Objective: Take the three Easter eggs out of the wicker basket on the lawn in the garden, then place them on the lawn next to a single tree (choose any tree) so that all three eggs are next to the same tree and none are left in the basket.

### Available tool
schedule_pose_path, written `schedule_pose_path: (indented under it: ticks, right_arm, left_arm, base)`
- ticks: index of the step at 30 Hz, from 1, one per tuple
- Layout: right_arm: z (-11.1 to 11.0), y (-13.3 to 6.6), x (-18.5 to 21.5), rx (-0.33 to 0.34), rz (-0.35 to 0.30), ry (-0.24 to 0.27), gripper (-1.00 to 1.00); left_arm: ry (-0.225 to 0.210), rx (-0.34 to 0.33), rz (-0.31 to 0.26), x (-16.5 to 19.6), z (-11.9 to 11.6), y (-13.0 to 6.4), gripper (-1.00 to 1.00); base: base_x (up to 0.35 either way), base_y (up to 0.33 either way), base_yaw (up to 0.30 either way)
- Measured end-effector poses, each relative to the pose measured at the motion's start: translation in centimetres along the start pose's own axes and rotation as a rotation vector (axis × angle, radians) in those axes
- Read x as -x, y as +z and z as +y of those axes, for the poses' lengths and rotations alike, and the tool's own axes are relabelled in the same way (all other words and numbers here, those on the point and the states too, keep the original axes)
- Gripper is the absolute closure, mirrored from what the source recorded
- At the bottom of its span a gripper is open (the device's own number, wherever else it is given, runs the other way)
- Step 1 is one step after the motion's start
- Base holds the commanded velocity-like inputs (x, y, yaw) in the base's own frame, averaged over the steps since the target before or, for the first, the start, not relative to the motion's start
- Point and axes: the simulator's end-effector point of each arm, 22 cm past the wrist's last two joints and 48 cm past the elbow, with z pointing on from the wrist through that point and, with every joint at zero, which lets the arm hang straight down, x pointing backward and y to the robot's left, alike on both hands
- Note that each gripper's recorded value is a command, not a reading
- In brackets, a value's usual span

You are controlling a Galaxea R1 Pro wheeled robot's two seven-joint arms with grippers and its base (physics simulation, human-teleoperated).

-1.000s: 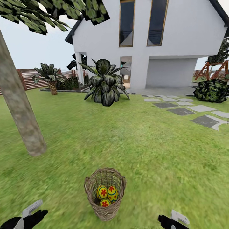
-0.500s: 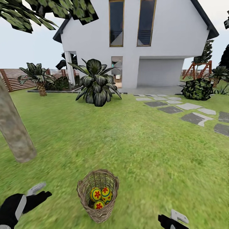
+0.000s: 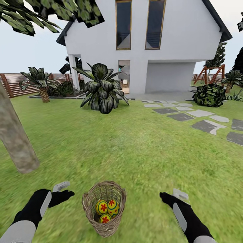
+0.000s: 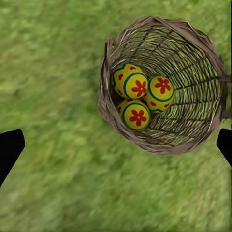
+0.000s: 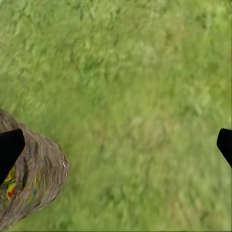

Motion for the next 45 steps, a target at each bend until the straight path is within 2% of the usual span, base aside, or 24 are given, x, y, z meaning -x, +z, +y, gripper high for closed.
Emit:
schedule_pose_path:
  ticks: [5,10,12,15,26,45]
  right_arm:
    - [3.2,-1.9,5.7,0.056,-0.099,0.007,-1.00]
    - [6.9,-3.1,6.4,0.110,-0.116,0.022,-1.00]
    - [9.3,-3.7,6.6,0.145,-0.125,0.006,-1.00]
    - [10.9,-4.1,6.3,0.172,-0.114,-0.023,-1.00]
    - [11.7,-4.4,6.1,0.186,-0.100,-0.038,-1.00]
    - [12.4,-4.9,6.9,0.199,-0.118,-0.034,-1.00]
  left_arm:
    - [0.003,-0.001,-0.004,0.6,-0.4,-0.7,-1.00]
    - [0.004,-0.007,-0.004,0.7,-1.0,-1.1,-1.00]
    - [0.014,-0.023,0.003,0.2,-2.2,-0.8,-1.00]
    - [0.033,-0.034,0.010,-0.2,-3.4,-0.6,-1.00]
    - [0.048,-0.045,0.010,-0.2,-4.1,-0.6,-1.00]
    - [0.050,-0.050,0.012,-0.1,-4.3,-0.6,-1.00]
  base:
    - [0.000,0.000,0.000]
    - [0.000,0.000,0.000]
    - [0.000,0.000,0.000]
    - [0.000,0.000,-0.005]
    - [0.000,0.000,-0.205]
    - [0.057,0.000,-0.011]
